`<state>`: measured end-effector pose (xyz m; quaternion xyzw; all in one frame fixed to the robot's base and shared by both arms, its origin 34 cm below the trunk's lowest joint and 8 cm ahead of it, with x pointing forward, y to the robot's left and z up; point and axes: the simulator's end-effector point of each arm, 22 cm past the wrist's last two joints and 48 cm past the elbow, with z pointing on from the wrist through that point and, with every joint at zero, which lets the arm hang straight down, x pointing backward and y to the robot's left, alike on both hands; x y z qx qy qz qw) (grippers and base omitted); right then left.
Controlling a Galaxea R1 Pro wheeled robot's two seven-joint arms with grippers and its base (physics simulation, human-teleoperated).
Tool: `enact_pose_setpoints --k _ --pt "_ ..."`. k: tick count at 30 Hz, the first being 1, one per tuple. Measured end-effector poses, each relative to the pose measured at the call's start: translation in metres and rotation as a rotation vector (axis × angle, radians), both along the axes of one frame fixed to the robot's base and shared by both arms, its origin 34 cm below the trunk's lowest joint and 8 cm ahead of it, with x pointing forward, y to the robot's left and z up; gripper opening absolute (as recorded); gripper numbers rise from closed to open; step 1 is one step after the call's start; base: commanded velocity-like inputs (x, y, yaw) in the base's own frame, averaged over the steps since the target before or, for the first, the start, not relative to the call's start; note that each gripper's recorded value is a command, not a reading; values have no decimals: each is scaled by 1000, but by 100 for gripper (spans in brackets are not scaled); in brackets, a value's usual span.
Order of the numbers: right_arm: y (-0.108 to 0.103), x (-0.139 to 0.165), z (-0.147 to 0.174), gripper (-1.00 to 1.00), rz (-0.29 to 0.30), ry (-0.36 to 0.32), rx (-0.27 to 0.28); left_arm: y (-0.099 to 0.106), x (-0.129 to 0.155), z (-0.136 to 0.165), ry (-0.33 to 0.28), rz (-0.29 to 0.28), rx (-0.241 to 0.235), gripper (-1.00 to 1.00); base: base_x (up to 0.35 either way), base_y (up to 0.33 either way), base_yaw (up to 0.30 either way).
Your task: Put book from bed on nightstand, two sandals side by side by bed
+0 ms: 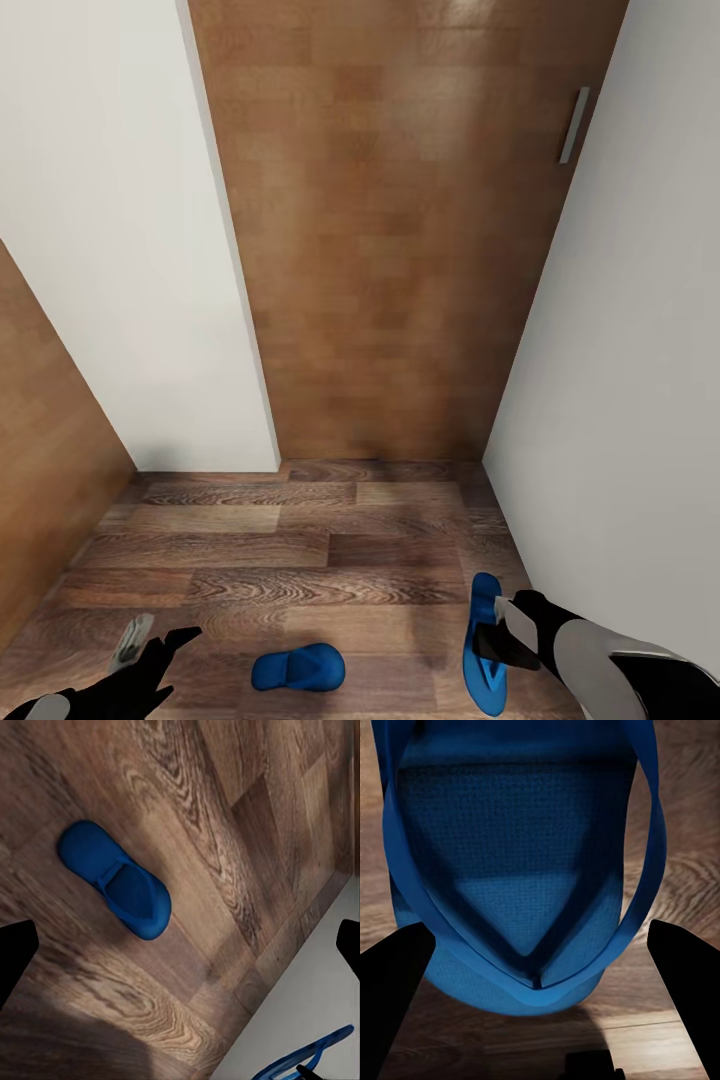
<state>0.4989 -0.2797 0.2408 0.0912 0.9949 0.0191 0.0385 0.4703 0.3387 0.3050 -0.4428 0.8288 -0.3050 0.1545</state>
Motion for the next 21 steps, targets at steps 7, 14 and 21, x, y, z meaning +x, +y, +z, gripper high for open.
enact_pose_setpoints --k 7,14,21 --pt "1 0 0 -100 0 -1 5 -12 0 -1 1 -6 -17 100 0 0 0" --pt "-1 0 0 -100 -1 1 7 -33 0 -1 11 -41 -40 100 0 0 0" --pt "1 0 0 -100 0 1 5 -40 20 1 24 -65 -23 100 0 0 0"
